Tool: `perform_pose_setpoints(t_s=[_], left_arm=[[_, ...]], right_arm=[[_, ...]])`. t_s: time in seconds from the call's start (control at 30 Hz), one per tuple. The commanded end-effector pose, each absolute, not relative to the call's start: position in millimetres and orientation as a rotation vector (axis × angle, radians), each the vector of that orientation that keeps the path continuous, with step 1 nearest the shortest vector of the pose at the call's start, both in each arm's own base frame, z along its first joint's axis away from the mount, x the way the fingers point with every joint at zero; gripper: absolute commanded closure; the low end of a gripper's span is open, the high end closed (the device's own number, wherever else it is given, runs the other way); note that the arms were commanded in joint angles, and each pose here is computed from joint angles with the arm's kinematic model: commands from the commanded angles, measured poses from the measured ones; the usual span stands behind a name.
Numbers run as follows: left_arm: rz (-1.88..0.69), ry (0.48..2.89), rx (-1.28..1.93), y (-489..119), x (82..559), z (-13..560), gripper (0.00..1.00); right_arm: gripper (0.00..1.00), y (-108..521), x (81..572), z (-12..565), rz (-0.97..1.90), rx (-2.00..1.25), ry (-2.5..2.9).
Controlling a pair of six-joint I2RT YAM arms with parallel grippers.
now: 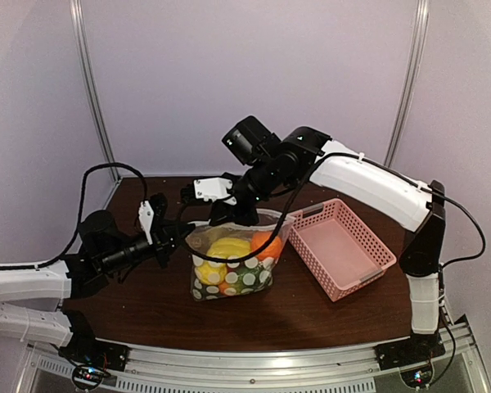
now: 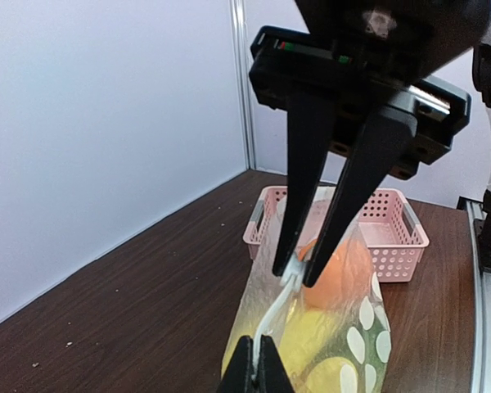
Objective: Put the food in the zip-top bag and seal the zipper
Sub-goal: Zip the zipper on the zipper food storage bag.
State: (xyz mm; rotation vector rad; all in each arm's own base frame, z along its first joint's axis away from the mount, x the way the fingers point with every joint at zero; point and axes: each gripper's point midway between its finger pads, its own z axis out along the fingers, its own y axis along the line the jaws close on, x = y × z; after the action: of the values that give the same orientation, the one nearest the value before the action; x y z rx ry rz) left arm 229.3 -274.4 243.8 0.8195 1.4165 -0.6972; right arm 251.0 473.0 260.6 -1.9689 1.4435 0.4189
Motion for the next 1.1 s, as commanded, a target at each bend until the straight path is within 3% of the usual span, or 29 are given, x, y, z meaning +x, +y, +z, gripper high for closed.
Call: perform_pose_setpoints(t_s=[0.0, 1.07], left_arm=[[-0.581, 1.387, 0.746, -253.9, 238.7, 257.4, 1.0], [-0.571, 1.408, 0.723, -254.0, 244.8, 254.1, 1.0]], right_arm=[[1.0, 432.6, 261.3, 263.1, 0.276, -1.981, 1.559], [1.0, 329.0, 301.9, 235.5, 0.249, -1.824, 1.898]])
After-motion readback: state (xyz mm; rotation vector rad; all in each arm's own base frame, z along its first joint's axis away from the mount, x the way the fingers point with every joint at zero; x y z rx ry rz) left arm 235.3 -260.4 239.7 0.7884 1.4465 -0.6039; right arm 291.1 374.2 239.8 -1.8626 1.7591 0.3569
